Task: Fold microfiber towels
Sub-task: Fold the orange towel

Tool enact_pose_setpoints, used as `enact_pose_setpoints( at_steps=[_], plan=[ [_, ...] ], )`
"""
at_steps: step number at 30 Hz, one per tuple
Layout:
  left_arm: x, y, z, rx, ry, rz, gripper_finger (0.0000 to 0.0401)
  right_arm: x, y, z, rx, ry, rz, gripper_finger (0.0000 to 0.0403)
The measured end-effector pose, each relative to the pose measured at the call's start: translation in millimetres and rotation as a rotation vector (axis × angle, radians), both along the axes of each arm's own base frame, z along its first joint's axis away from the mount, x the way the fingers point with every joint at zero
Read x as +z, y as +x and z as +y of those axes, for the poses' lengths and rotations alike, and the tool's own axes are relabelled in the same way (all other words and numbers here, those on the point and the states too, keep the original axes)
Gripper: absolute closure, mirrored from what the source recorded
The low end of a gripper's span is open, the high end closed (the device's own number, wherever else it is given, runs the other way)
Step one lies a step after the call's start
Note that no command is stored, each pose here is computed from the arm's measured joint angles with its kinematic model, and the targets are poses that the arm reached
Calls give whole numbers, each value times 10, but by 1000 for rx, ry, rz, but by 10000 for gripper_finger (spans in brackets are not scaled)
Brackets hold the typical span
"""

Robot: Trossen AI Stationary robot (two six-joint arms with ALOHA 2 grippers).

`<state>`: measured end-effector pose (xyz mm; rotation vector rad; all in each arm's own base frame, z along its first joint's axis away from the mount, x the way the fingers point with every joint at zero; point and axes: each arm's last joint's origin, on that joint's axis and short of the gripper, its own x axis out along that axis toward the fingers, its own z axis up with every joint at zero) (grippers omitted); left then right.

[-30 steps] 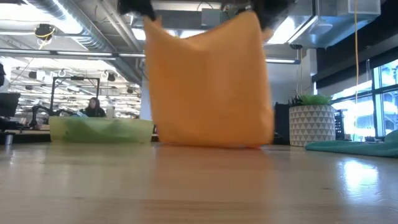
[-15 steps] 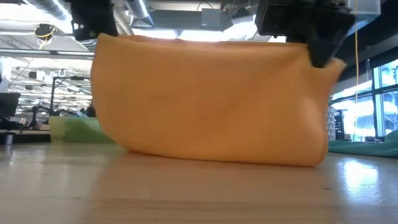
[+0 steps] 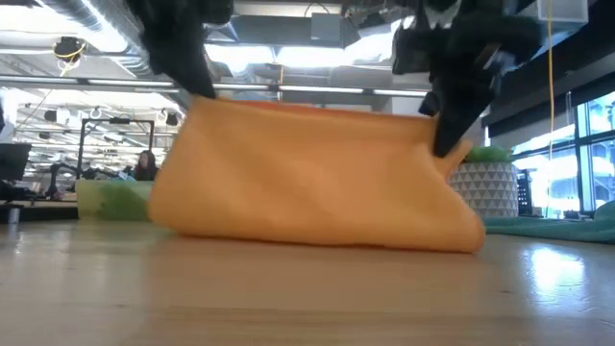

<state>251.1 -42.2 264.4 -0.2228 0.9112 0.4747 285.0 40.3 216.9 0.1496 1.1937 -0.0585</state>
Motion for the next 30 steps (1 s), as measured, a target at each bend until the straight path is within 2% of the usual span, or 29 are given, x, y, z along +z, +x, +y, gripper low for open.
enact_pose_setpoints(
  at_steps=[4,10,14,23,30],
  plan=[
    [-90,29,223,13,64,20,401,-58,1,-206,-30,-29,5,398],
    [-348,29,405,83,1,-15,401,-151,10,-494,-107,-41,-34,398],
    [-409,29,472,105,20,-32,401,-253,-26,-630,-166,-37,-35,398],
    [-558,40,618,166,23,-128,401,-427,-144,-757,-206,-5,11,398],
    [-634,12,675,184,1,-133,401,-427,-136,-828,-219,-17,-11,387]
  ],
)
